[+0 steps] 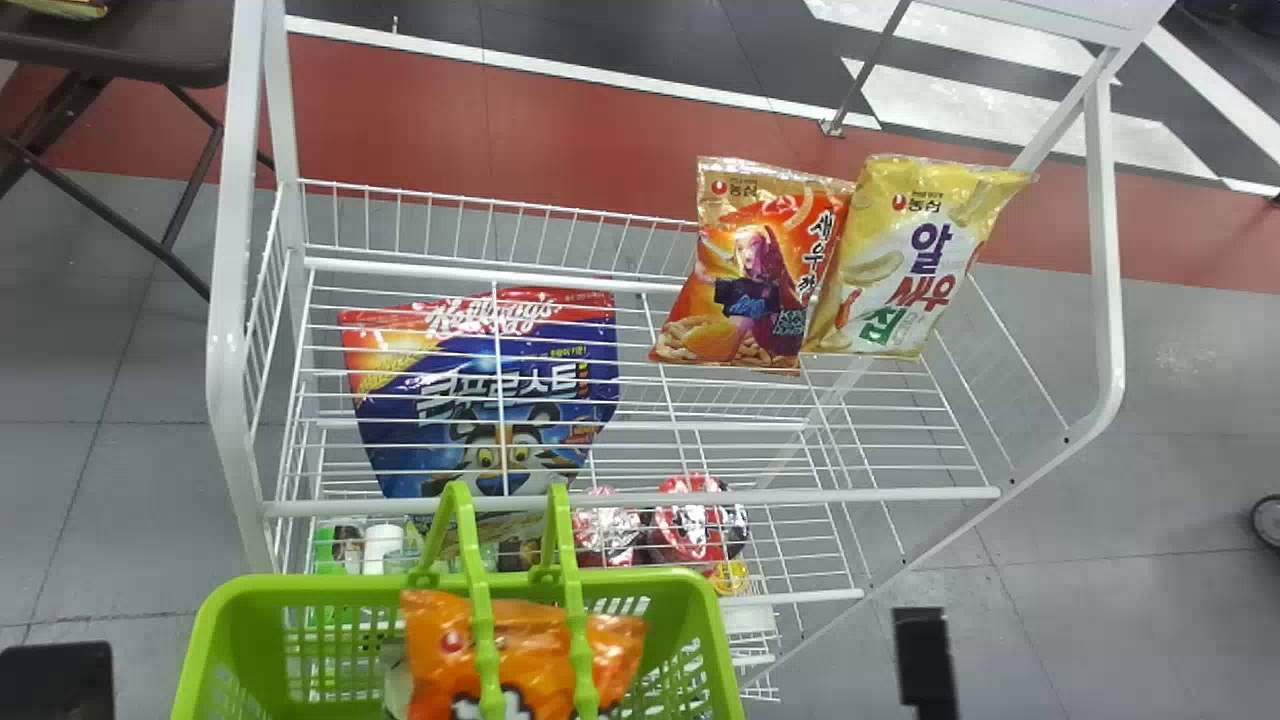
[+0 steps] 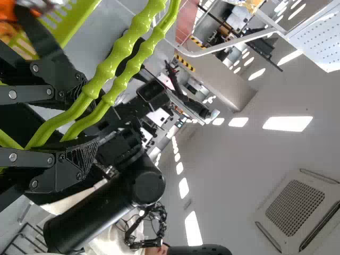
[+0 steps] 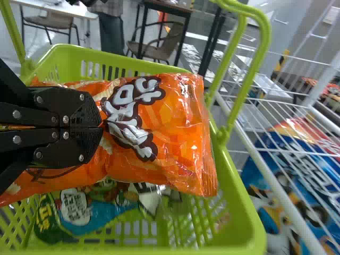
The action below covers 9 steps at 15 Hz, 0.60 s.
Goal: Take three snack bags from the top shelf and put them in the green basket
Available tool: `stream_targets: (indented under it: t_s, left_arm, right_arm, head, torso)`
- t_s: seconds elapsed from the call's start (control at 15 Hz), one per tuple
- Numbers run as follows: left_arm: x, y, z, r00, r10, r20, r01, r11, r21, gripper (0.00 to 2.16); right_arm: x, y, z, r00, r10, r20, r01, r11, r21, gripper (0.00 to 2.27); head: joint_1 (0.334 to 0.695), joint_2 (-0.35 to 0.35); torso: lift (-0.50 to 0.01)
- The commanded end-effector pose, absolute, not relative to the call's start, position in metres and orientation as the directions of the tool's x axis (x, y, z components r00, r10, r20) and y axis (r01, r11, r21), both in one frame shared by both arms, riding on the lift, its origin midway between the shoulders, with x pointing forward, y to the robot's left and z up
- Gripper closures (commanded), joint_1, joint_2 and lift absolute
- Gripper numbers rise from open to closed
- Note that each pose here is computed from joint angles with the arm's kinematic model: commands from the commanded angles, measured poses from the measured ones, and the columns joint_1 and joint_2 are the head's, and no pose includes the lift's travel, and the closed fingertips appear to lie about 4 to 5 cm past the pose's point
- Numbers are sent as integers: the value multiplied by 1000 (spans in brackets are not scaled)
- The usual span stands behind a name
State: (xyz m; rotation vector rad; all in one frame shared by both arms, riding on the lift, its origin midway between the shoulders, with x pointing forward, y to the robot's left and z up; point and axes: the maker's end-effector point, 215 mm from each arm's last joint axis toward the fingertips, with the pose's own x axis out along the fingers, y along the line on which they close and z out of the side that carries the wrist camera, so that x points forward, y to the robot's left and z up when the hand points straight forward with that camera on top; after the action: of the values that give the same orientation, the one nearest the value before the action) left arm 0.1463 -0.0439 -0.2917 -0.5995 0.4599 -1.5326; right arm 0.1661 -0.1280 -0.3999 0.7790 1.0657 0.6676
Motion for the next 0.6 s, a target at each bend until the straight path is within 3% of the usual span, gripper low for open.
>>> stream_targets:
  t_s: [0.0,0.07,0.13,0.2,0.27,0.47,0.53]
  left_arm:
    - [145,-43,-292,0,-996,91,779,-57,-624,856]
    - [143,-44,-292,-4,-996,92,778,-61,-626,856]
    - [142,-44,-293,-4,-996,93,776,-62,-628,856]
    - [141,-44,-293,-6,-996,94,775,-64,-629,856]
    - [141,-44,-293,-8,-995,95,775,-66,-629,856]
    - [140,-45,-293,-8,-996,92,775,-64,-629,856]
    - [140,-46,-294,-6,-996,87,775,-60,-629,856]
  right_arm:
    - [165,-106,-397,299,849,-435,-123,487,865,2182]
    - [166,-104,-394,298,865,-405,-125,455,882,1862]
    - [165,-105,-391,298,875,-381,-124,431,894,1187]
    - [164,-106,-389,299,882,-364,-122,414,902,198]
    - [165,-109,-388,307,882,-357,-120,408,905,-2]
    - [180,-132,-357,362,895,-262,-174,341,924,43]
    - [187,-144,-349,392,883,-257,-191,351,917,60]
  head:
    - [695,-350]
    - [695,-350]
    - [695,-350]
    - [695,-350]
    - [695,-350]
    - [695,-350]
    - [695,-350]
  torso:
    - [-40]
    - [-40]
    - [-40]
    - [-40]
    - [-40]
    - [-40]
    - [-40]
